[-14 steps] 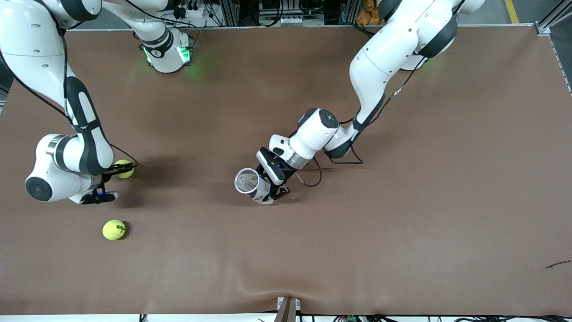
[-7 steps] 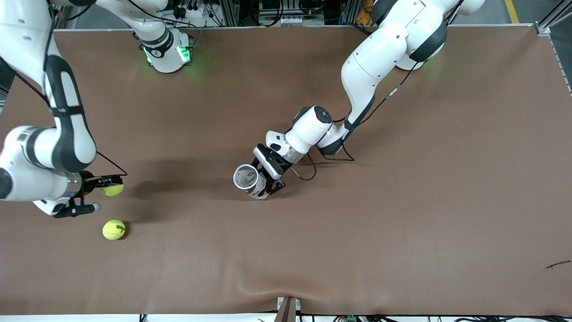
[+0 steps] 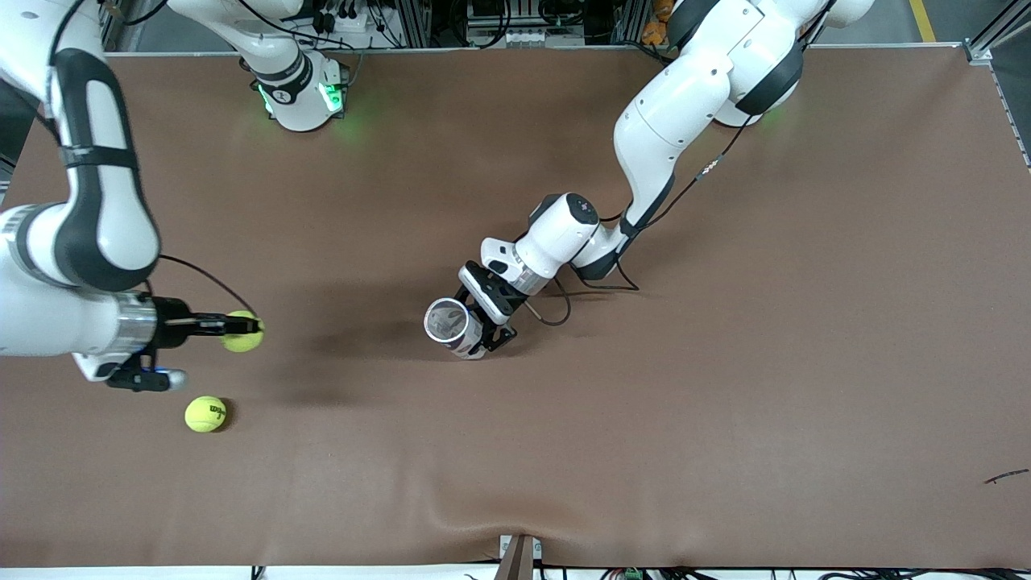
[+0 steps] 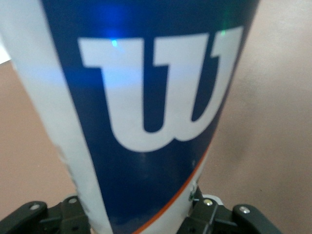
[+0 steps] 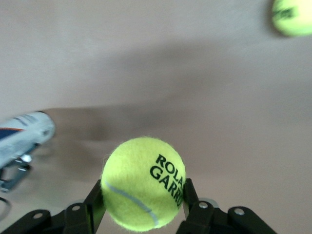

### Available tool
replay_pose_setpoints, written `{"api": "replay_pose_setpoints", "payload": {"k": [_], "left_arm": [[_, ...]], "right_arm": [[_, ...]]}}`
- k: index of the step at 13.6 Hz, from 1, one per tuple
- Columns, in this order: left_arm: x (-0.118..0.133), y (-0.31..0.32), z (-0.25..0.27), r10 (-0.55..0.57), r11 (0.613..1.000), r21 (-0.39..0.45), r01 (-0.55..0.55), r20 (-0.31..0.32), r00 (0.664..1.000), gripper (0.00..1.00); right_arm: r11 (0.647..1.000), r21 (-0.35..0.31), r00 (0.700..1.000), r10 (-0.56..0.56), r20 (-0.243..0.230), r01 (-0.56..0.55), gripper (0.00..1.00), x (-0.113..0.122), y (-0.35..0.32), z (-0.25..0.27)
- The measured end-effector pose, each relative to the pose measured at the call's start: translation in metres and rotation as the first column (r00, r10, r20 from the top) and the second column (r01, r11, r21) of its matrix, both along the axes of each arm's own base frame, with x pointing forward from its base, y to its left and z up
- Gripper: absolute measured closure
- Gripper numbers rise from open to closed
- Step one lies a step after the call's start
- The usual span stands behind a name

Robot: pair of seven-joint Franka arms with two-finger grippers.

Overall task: Insert tennis ball vertically with right arm
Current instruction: 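Carry the ball with the right gripper over the tube opening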

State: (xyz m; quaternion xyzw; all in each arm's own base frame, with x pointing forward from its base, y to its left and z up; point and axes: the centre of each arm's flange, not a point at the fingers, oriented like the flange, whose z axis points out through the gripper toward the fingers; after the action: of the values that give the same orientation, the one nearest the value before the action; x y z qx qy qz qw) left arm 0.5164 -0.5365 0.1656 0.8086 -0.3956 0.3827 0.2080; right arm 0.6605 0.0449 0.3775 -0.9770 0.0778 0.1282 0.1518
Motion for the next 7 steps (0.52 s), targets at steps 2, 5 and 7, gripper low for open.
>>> {"api": "replay_pose_setpoints", "payload": {"k": [2,5,7], "left_arm": [[0.000,0.000,0.000,0.000,1.000,0.000,0.000,0.000,1.000,0.30],[0.000,0.000,0.000,0.000,1.000,0.000,0.000,0.000,1.000,0.26],[0.000,0.000,0.000,0.000,1.000,0.000,0.000,0.000,1.000,0.26]], "right_arm": [[0.994,0.013,0.994,-0.104,-0.036,0.105,0.34,0.000,0.042,0.010],[0.959,0.015,0.955,-0.280,-0.099,0.283,0.34,0.000,0.096,0.031],[0.926,-0.015,0.915,-0.377,-0.143,0.378,0.34,-0.006,0.134,0.038]]}}
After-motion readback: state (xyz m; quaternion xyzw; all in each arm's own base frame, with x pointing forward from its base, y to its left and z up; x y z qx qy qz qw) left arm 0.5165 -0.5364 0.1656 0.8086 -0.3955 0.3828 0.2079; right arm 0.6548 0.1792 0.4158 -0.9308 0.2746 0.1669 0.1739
